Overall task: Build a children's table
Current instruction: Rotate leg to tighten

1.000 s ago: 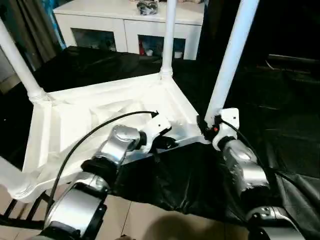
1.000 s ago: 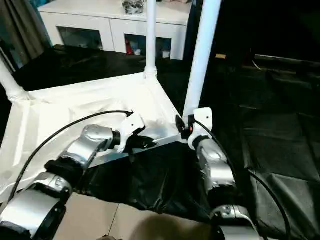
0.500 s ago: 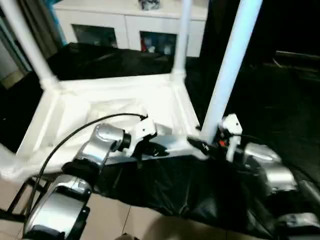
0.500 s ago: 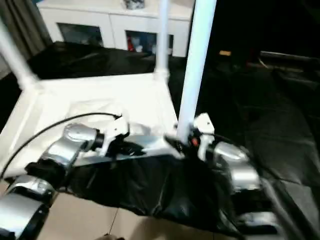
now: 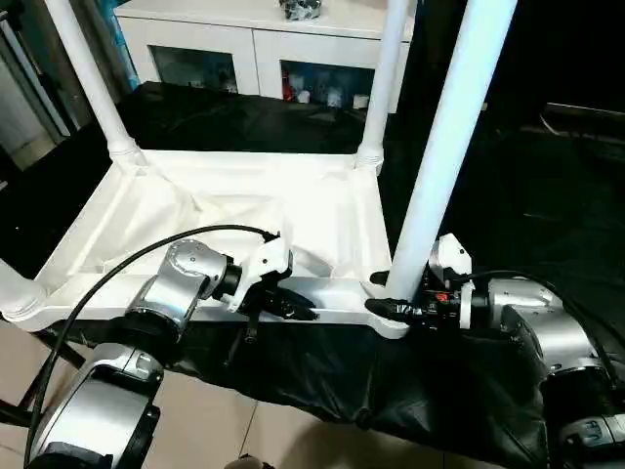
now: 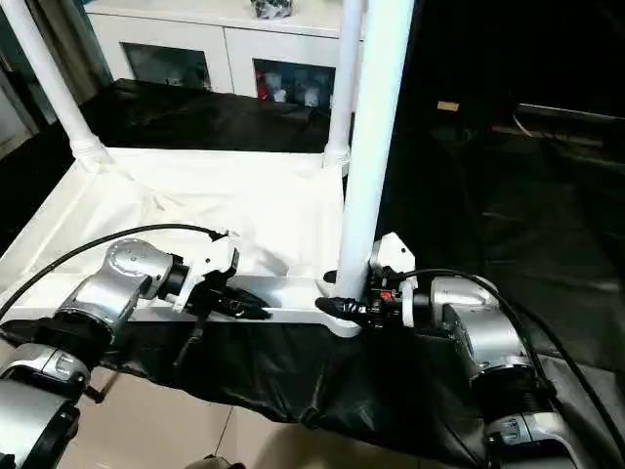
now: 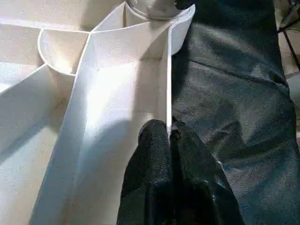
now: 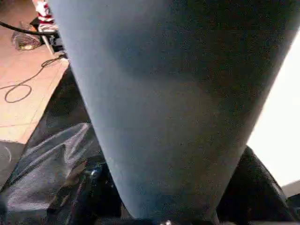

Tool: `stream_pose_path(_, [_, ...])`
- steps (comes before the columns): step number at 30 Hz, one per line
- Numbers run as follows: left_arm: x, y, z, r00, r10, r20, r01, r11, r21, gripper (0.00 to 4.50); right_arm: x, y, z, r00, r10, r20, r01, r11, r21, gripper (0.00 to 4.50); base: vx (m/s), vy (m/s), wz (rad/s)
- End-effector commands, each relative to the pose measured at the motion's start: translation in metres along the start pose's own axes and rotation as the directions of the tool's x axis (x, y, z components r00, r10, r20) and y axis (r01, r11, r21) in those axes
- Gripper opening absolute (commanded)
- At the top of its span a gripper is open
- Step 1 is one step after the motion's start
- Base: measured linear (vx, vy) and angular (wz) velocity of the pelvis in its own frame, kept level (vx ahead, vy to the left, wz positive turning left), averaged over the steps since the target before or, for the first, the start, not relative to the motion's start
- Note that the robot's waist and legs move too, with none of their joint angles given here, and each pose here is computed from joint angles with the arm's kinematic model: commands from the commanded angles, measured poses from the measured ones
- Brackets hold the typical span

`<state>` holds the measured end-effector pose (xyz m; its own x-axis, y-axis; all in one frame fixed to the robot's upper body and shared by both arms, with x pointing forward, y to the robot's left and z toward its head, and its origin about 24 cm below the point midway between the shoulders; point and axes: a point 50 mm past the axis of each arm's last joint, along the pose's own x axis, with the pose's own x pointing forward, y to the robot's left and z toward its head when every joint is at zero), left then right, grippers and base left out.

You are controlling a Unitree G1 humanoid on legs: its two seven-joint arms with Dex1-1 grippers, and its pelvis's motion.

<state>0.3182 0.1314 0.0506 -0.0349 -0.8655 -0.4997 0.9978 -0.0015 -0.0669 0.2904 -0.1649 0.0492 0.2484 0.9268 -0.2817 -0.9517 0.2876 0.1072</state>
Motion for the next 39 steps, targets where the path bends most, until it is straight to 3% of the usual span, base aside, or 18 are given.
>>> stream_pose_path(1, [0.006, 0.0, 0.012, 0.999, -0.014, 0.044, 0.012, 0.999, 0.035, 0.0, 0.017, 0.018, -0.015, 0.99, 0.141, -0.027, -0.138, 0.986, 0.09, 2.06, 0.0, 0.0, 0.0])
stream_pose_path(6, [0.008, 0.001, 0.013, 0.998, 0.009, 0.069, -0.01, 1.0, 0.017, 0.0, 0.019, 0.023, -0.02, 0.994, 0.105, 0.017, -0.107, 0.986, 0.129, 2.05, 0.0, 0.0, 0.0])
stream_pose_path(12, [0.025, 0.011, 0.02, 0.985, 0.15, 0.089, -0.148, 0.989, -0.025, 0.0, 0.03, 0.017, -0.03, 0.977, -0.2, 0.08, 0.179, 0.96, 0.216, 2.05, 0.0, 0.0, 0.0])
stream_pose_path(16, [0.038, 0.014, 0.027, 0.972, 0.206, 0.114, -0.202, 0.978, -0.046, 0.0, 0.04, 0.01, -0.033, 0.929, -0.362, 0.073, 0.332, 0.905, 0.267, 2.05, 0.0, 0.0, 0.0])
stream_pose_path(19, [0.066, 0.014, 0.045, 0.959, 0.229, 0.164, -0.225, 0.973, -0.042, 0.0, 0.064, 0.004, -0.024, 0.822, -0.556, 0.124, 0.474, 0.788, 0.394, 2.05, 0.0, 0.0, 0.0])
stream_pose_path(23, [0.071, 0.011, 0.048, 0.965, 0.203, 0.168, -0.204, 0.979, -0.008, 0.0, 0.07, 0.005, -0.019, 0.804, -0.581, 0.128, 0.503, 0.778, 0.375, 2.05, 0.0, 0.0, 0.0])
stream_pose_path(24, [0.069, 0.011, 0.046, 0.969, 0.193, 0.157, -0.198, 0.98, 0.015, 0.0, 0.066, 0.004, -0.017, 0.798, -0.589, 0.129, 0.531, 0.787, 0.315, 2.61, 0.0, 0.0, 0.0])
stream_pose_path(26, [0.064, 0.011, 0.041, 0.973, 0.188, 0.133, -0.194, 0.98, 0.034, 0.0, 0.059, 0.003, -0.015, 0.797, -0.587, 0.142, 0.545, 0.801, 0.249, 2.77, 0.0, 0.0, 0.0])
stream_pose_path(30, [0.057, 0.013, 0.036, 0.973, 0.205, 0.11, -0.212, 0.976, 0.054, 0.0, 0.042, -0.001, -0.012, 0.784, -0.598, 0.166, 0.555, 0.796, 0.241, 3.12, 0.0, 0.0, 0.0])
stream_pose_path(32, [0.053, 0.014, 0.032, 0.971, 0.219, 0.097, -0.225, 0.973, 0.057, 0.0, 0.022, 0.0, -0.014, 0.81, -0.569, 0.143, 0.543, 0.819, 0.186, 3.18, 0.0, 0.0, 0.0])
stream_pose_path(34, [0.053, 0.014, 0.032, 0.971, 0.219, 0.097, -0.225, 0.973, 0.057, 0.0, 0.022, 0.0, -0.014, 0.81, -0.569, 0.143, 0.543, 0.819, 0.186, 3.18, 0.0, 0.0, 0.0])
stream_pose_path(39, [0.05, 0.012, 0.027, 0.973, 0.213, 0.093, -0.219, 0.974, 0.058, 0.0, -0.049, 0.009, -0.015, 0.848, -0.516, 0.121, 0.51, 0.856, 0.084, 3.18, 0.0, 0.0, 0.0])
